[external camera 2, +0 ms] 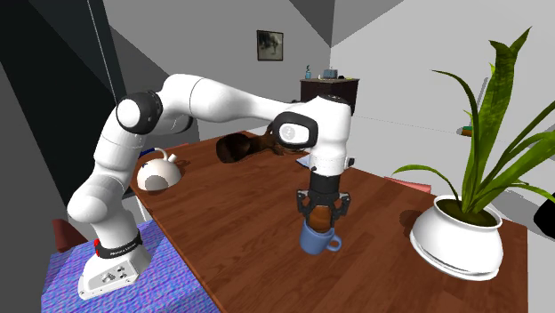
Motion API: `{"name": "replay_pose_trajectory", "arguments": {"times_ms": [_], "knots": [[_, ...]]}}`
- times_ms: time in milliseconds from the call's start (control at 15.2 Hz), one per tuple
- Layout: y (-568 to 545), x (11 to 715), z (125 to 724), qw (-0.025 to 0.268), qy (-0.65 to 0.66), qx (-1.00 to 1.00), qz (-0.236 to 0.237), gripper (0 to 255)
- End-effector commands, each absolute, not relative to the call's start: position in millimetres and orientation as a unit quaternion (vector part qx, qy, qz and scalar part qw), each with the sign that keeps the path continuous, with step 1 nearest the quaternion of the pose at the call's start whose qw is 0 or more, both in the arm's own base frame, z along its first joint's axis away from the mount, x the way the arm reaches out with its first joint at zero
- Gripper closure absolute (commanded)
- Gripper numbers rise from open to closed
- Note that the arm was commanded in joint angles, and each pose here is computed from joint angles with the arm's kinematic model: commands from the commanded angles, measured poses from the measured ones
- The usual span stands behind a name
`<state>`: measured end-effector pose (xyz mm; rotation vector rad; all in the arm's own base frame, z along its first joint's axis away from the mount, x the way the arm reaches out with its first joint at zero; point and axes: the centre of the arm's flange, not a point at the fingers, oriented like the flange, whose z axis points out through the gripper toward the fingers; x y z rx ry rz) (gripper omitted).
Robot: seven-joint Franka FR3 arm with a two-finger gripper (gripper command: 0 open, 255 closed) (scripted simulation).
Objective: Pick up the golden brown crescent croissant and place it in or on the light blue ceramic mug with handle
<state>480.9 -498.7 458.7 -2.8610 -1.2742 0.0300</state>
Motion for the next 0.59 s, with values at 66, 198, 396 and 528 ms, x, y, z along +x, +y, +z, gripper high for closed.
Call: {"name": "replay_pose_trajectory", "arguments": {"times_ms": [66,198,396,528], "knots": [[-493.7,488.2,438.3,0.022,-0.411,-0.911,0.015,255],[-494.2,488.0,435.6,0.022,-0.411,-0.911,0.015,0],[-495.9,485.0,429.0,0.022,-0.411,-0.911,0.014,0],[-493.7,488.2,438.3,0.022,-0.411,-0.911,0.015,0]]}}
